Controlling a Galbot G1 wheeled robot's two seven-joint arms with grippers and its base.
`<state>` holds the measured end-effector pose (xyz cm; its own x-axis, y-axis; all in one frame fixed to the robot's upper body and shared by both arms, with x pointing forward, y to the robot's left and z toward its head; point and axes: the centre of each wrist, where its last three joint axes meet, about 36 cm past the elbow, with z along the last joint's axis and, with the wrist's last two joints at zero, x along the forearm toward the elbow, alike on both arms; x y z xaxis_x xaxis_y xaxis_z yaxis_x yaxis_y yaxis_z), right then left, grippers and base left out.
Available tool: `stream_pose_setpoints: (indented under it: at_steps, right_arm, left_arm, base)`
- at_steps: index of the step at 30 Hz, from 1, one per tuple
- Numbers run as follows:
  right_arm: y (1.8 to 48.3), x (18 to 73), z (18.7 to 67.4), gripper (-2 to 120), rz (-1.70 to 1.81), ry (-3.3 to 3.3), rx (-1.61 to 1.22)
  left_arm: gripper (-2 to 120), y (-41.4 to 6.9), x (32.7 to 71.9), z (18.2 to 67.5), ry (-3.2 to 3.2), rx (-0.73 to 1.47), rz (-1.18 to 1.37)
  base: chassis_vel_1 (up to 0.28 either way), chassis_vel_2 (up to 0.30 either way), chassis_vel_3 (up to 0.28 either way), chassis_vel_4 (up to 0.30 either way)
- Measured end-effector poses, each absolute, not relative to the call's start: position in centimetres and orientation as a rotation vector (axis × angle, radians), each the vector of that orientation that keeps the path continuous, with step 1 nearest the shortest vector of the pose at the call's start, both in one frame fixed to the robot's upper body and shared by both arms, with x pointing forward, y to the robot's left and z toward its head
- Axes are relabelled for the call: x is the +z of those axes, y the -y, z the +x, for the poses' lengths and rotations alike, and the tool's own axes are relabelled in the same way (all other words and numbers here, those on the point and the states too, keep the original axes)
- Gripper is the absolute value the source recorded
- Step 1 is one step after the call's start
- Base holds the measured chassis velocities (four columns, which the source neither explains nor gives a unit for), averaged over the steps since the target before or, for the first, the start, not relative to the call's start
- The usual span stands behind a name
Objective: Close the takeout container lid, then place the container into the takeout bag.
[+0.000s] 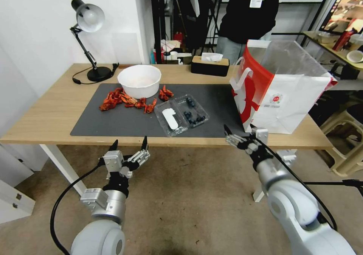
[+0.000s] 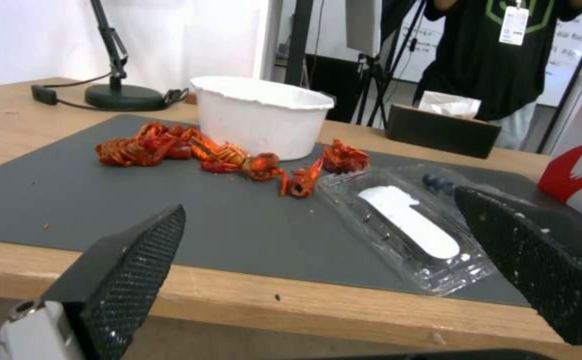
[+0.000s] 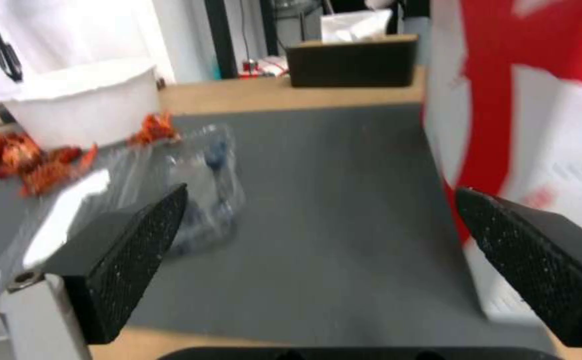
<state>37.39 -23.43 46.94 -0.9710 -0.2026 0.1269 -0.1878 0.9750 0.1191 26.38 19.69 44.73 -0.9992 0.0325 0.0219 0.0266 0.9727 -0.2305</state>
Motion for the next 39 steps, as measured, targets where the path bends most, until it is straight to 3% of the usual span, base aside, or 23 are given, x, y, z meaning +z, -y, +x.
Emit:
stream_pose_setpoints:
  at_steps: [22,39]
  right_arm:
    - [18.8,46.6,46.0,100,0.245,2.861,-0.124]
    - [18.0,47.3,48.1,100,0.210,2.761,-0.098]
  left_arm:
    - [100,-20.1,43.9,26.5,3.089,0.360,0.027]
    - [100,-20.1,43.6,26.5,3.090,0.358,0.043]
  base:
    - [0.000,0.000,0.000,0.000]
    - [0.000,0.000,0.000,0.000]
